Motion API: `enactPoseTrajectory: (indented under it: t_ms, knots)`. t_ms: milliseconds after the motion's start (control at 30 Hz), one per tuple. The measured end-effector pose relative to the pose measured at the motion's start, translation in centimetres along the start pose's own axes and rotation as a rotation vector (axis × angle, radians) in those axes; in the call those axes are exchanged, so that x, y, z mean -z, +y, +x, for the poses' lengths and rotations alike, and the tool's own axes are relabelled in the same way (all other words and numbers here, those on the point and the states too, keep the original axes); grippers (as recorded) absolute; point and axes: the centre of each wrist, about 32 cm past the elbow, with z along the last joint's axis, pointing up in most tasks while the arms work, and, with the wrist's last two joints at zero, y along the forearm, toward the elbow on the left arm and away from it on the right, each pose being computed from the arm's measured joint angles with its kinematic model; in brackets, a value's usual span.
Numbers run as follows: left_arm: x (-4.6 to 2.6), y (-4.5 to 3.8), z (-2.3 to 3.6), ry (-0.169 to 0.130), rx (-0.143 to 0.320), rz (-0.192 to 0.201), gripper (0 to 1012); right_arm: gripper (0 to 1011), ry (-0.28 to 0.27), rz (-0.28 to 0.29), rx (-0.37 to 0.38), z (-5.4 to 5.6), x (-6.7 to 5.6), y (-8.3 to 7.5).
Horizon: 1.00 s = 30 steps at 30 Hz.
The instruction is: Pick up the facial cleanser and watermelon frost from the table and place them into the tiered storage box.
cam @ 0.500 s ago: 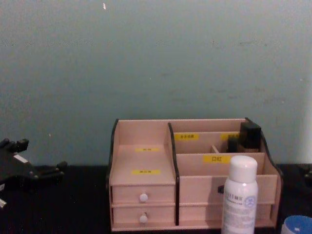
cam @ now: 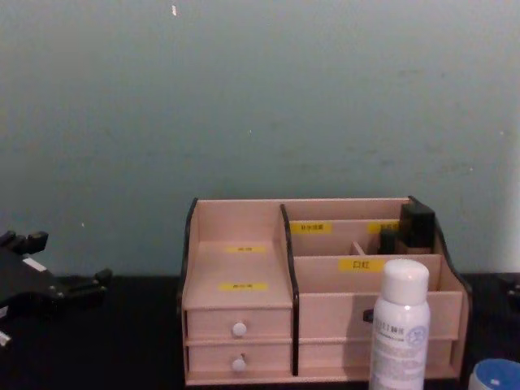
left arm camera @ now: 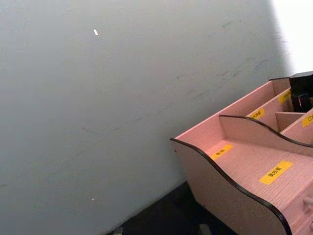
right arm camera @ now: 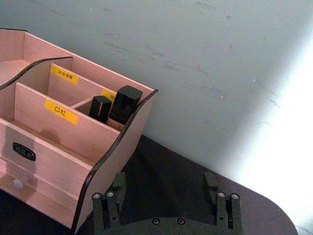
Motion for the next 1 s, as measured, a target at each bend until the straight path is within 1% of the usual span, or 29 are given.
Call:
enactPoseTrajectory:
  t_ms: [1000]
  knots:
    - [0.0, 0.0, 0.0, 0.0, 0.0, 0.0, 1001, 1002, 0.003, 0.001, 0.0, 0.07, 0.03, -0.04]
